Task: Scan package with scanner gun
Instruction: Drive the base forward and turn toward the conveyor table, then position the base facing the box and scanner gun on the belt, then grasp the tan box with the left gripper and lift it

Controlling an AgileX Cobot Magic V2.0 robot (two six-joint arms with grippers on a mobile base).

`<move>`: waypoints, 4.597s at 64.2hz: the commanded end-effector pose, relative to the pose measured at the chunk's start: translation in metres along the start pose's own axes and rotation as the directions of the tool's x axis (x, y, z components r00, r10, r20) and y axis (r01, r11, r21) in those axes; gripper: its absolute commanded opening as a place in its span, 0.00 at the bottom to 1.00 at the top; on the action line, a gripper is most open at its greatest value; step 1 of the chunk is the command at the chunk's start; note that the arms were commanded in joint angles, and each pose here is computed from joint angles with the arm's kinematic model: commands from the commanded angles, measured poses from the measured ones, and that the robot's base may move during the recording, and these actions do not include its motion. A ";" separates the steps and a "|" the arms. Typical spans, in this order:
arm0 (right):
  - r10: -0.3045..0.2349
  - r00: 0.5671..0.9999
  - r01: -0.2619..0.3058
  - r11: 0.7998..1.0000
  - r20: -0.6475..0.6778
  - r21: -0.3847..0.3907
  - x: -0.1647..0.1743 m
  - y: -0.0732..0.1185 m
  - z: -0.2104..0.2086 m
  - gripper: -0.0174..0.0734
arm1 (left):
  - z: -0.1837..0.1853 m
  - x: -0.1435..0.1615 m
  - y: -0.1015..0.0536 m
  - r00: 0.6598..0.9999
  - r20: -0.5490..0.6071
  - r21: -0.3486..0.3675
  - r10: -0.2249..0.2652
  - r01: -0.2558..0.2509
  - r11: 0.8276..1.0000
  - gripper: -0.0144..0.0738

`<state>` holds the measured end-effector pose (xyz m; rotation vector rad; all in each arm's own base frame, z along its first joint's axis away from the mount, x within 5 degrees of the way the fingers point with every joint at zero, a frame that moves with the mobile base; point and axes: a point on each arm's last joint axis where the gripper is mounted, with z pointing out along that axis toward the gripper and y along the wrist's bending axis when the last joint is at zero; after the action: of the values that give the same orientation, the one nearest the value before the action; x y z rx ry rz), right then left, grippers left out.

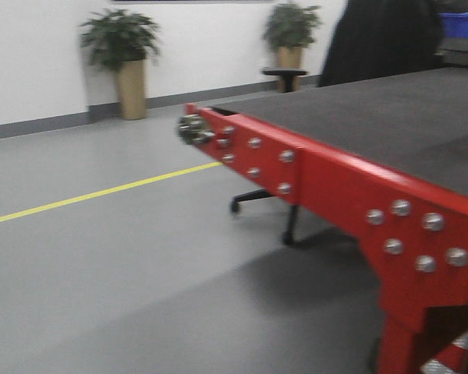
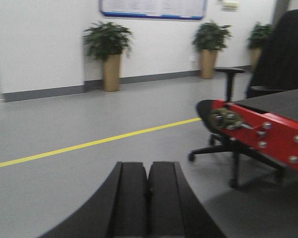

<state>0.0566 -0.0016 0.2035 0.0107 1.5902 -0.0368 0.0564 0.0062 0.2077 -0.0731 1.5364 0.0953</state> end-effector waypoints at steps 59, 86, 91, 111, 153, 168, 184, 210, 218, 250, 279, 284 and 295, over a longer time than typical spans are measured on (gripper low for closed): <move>-0.006 1.000 0.006 1.000 0.024 0.007 -0.002 0.000 0.000 0.01 | 0.000 -0.002 0.000 1.000 0.018 0.001 -0.011 0.011 1.000 0.04; -0.006 1.000 0.006 1.000 0.024 0.007 -0.002 0.000 0.000 0.01 | 0.000 -0.002 0.000 1.000 0.018 0.001 -0.011 0.011 1.000 0.04; -0.006 1.000 0.006 1.000 0.024 0.005 -0.002 0.000 0.000 0.01 | 0.000 -0.002 0.000 1.000 0.018 0.001 -0.011 0.011 1.000 0.04; -0.006 1.000 0.006 1.000 0.024 -0.001 -0.002 0.000 0.000 0.01 | 0.000 -0.002 0.000 1.000 0.018 0.001 -0.011 0.011 1.000 0.04; -0.006 1.000 0.006 1.000 0.025 -0.006 -0.002 0.000 0.000 0.01 | 0.000 -0.002 0.000 1.000 0.018 0.001 -0.011 0.011 1.000 0.04; -0.006 1.000 0.006 1.000 0.025 -0.006 -0.002 0.000 0.000 0.01 | 0.000 -0.002 0.000 1.000 0.018 0.001 -0.011 0.011 1.000 0.04; -0.006 0.998 0.006 1.000 0.067 -0.003 -0.006 0.000 0.000 0.01 | -0.001 -0.008 0.000 0.997 0.082 0.005 -0.011 0.010 1.000 0.04; 0.001 0.951 -0.002 1.000 0.309 0.002 -0.072 -0.001 -0.017 0.01 | -0.021 -0.091 0.001 0.955 0.292 0.017 -0.058 0.056 0.998 0.04; 0.001 0.934 -0.001 1.000 0.356 0.001 -0.119 -0.002 -0.028 0.01 | -0.028 -0.144 0.003 0.969 0.245 -0.018 0.009 -0.005 1.000 0.08; 0.045 0.983 -0.044 0.999 0.175 -0.014 -0.176 -0.002 0.044 0.80 | 0.048 -0.233 0.006 0.958 -0.287 -0.028 0.008 -0.017 0.999 0.79; 0.052 0.994 -0.043 0.994 0.095 -0.097 -0.167 0.009 0.068 0.81 | 0.190 -0.239 0.007 0.638 -0.759 0.046 0.129 -0.146 0.988 0.84; 0.053 0.994 -0.042 0.993 0.095 -0.108 -0.167 0.011 0.068 0.81 | 0.217 -0.229 0.017 0.604 -0.789 0.042 0.116 -0.136 0.990 0.84; 0.053 0.994 -0.042 0.992 0.094 -0.116 -0.167 0.012 0.068 0.81 | 0.254 -0.199 0.037 0.553 -0.832 0.079 0.042 0.044 0.996 0.84</move>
<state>0.1275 0.0104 0.3645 -0.0427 1.5182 0.0872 0.2879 0.0608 0.4241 -0.0546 2.5090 0.0649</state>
